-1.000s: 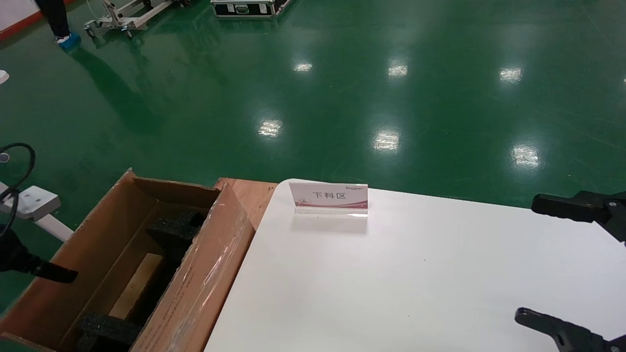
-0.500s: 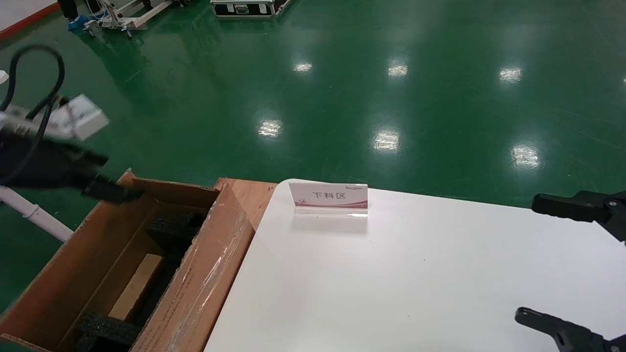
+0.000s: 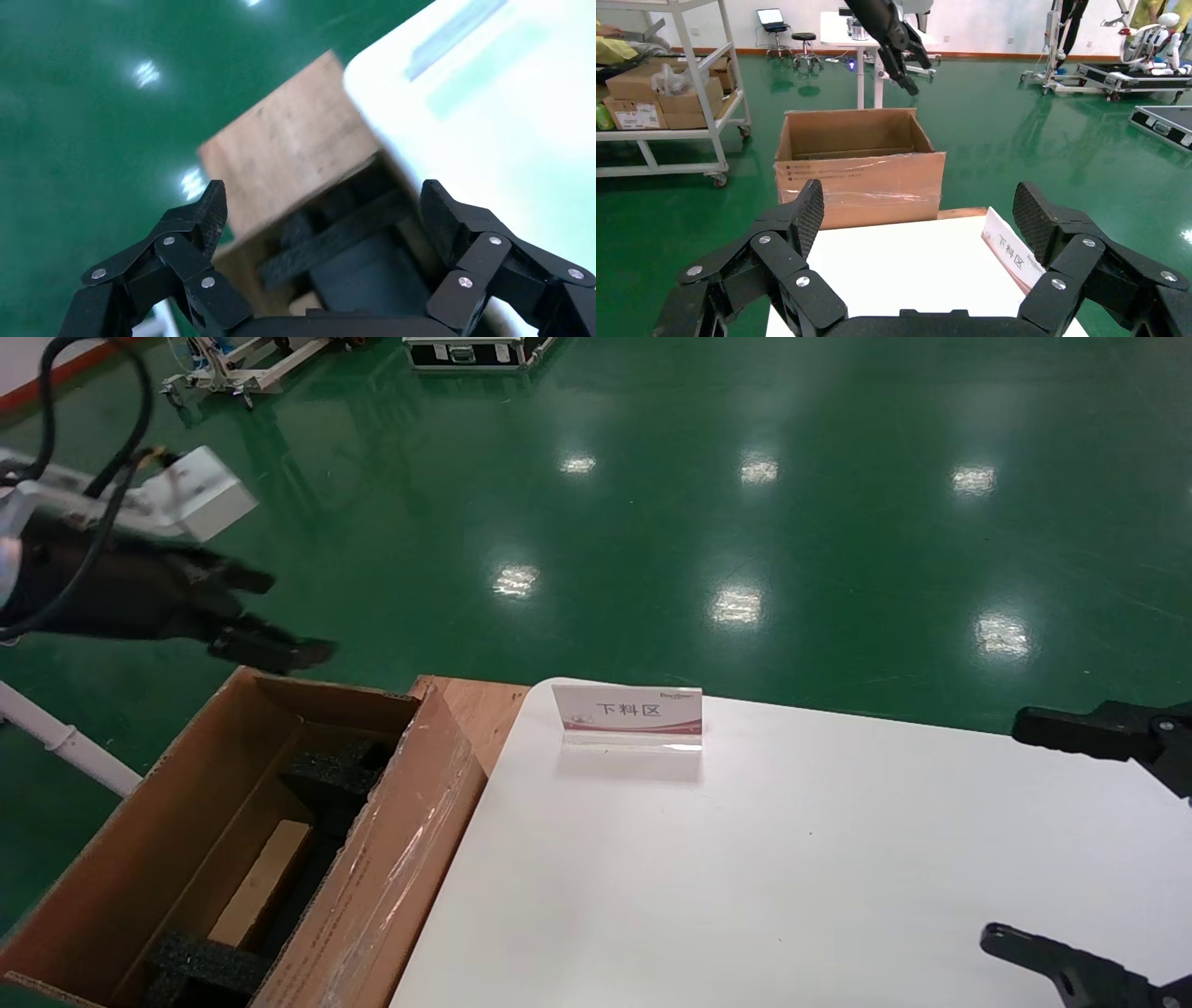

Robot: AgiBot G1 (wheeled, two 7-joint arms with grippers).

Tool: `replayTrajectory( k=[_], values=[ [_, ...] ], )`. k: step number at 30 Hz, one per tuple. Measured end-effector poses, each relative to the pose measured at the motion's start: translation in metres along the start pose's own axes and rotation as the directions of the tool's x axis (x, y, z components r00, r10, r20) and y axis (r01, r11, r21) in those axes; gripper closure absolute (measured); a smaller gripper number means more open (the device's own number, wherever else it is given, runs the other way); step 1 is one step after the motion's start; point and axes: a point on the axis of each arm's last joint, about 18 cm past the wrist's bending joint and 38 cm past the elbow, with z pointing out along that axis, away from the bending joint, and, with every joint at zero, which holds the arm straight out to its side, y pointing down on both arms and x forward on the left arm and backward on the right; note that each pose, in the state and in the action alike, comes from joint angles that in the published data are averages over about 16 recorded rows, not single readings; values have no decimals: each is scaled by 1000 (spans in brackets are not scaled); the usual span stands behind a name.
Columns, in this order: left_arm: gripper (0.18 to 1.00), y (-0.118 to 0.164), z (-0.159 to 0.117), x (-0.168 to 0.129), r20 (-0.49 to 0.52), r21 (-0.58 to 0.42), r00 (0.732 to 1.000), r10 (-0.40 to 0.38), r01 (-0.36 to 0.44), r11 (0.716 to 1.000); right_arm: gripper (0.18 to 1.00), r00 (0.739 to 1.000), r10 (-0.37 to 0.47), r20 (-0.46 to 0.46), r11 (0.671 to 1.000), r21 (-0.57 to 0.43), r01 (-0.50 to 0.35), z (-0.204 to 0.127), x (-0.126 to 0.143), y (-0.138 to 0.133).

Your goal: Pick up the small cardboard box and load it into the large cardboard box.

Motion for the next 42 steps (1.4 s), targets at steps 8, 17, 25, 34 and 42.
replayTrajectory(
  k=[8,17,25,34,42],
  values=[
    [184,-23,16,31,-143,64,985,94,-85,994,178,1000,0,0,1000,0,0,0,0,0],
    [184,-44,33,72,-308,179,929,203,-153,972,178,1000,0,0,1000,0,0,0,0,0],
    [184,-56,42,107,-430,311,853,295,-167,936,178,1000,0,0,1000,0,0,0,0,0],
    [184,-62,46,142,-523,473,758,389,-122,873,178,1000,0,0,1000,0,0,0,0,0],
    [184,-60,43,164,-559,610,688,462,-35,791,178,1000,0,1,1000,0,0,0,0,0]
  ],
)
